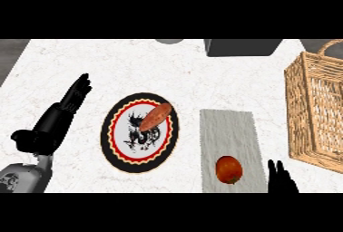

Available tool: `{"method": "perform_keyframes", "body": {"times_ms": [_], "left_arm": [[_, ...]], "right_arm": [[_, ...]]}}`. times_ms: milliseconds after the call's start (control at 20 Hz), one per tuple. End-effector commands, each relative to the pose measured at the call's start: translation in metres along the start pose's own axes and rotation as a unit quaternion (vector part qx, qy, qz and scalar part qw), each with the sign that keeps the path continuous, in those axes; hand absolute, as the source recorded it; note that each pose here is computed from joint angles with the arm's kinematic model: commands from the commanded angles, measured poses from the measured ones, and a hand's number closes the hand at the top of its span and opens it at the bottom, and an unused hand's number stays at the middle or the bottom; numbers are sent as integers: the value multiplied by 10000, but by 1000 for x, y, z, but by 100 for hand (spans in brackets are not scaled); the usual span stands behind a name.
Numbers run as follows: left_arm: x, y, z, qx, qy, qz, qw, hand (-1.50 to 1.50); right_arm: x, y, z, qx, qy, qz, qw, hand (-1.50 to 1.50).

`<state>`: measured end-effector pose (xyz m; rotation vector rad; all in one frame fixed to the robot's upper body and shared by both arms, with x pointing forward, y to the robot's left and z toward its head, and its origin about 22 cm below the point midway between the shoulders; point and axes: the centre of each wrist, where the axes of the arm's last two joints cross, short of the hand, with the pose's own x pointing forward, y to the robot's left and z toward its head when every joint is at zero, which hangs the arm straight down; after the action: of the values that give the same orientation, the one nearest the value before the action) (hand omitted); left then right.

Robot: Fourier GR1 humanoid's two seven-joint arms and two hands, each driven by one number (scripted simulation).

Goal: Pick the tomato from the placemat and place it in the basket

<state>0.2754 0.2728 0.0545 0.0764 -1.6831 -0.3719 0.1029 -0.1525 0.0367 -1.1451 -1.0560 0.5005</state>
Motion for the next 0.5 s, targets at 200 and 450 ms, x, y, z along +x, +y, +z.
{"method": "perform_keyframes", "body": {"times_ms": [200,450], "left_arm": [[13,-11,-12,-64,-34,26,10000,0],[10,-16,-9,-200,-50,104,9997,0]], "right_arm": [[47,-82,39,-162,268,241,9992,-150],[71,-50,18,-384,181,-75,9991,-150]]}}
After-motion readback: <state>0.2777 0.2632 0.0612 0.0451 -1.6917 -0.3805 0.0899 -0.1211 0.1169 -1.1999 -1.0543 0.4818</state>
